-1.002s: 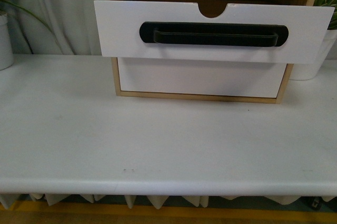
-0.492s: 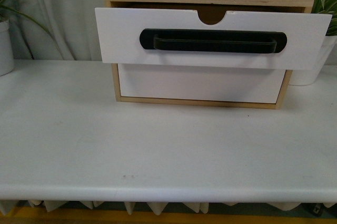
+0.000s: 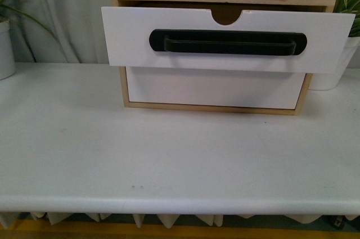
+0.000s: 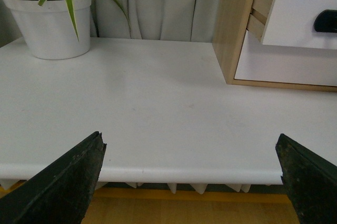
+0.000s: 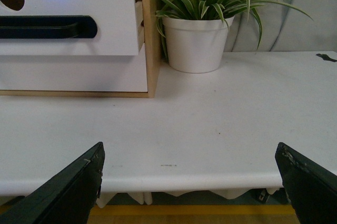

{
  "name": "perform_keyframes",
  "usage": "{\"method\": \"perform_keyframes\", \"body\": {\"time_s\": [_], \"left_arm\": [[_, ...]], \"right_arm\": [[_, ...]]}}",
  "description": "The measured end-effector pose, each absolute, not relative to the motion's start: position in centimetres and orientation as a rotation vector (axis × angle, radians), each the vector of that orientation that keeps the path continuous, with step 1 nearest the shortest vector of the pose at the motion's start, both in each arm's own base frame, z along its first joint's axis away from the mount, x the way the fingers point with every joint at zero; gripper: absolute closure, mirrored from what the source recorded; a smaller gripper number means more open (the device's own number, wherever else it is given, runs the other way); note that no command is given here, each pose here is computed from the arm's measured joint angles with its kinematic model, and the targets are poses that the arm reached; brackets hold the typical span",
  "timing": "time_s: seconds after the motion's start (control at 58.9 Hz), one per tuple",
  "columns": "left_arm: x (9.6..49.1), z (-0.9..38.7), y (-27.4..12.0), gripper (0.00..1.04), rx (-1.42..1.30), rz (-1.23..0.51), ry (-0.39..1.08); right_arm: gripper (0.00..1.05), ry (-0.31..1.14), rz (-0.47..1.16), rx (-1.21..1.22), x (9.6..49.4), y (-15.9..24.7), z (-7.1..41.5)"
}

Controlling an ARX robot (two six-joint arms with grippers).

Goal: Close drawer sideways

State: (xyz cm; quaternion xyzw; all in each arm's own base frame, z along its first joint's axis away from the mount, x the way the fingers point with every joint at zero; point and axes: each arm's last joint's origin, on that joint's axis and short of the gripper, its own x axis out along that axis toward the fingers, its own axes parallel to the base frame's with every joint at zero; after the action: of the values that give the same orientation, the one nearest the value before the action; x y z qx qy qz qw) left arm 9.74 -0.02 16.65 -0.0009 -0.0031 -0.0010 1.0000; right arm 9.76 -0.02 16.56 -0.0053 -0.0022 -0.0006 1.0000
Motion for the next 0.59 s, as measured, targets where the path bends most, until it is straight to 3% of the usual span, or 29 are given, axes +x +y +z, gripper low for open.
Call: {"method": "perform_keyframes", "body": {"time_s": [0.509, 0.594], "left_arm": [[9.74, 16.65, -0.02, 0.06, -0.002, -0.002, -0.006], [9.82, 16.37, -0.07, 0.06, 0.169, 0.143, 0.068]], "right_arm": [[0.09, -0.004, -0.002, -0.01, 9.76, -0.02, 16.56], [0.09, 0.143, -0.054, -0.036, 9.82, 0.01, 16.35]]}}
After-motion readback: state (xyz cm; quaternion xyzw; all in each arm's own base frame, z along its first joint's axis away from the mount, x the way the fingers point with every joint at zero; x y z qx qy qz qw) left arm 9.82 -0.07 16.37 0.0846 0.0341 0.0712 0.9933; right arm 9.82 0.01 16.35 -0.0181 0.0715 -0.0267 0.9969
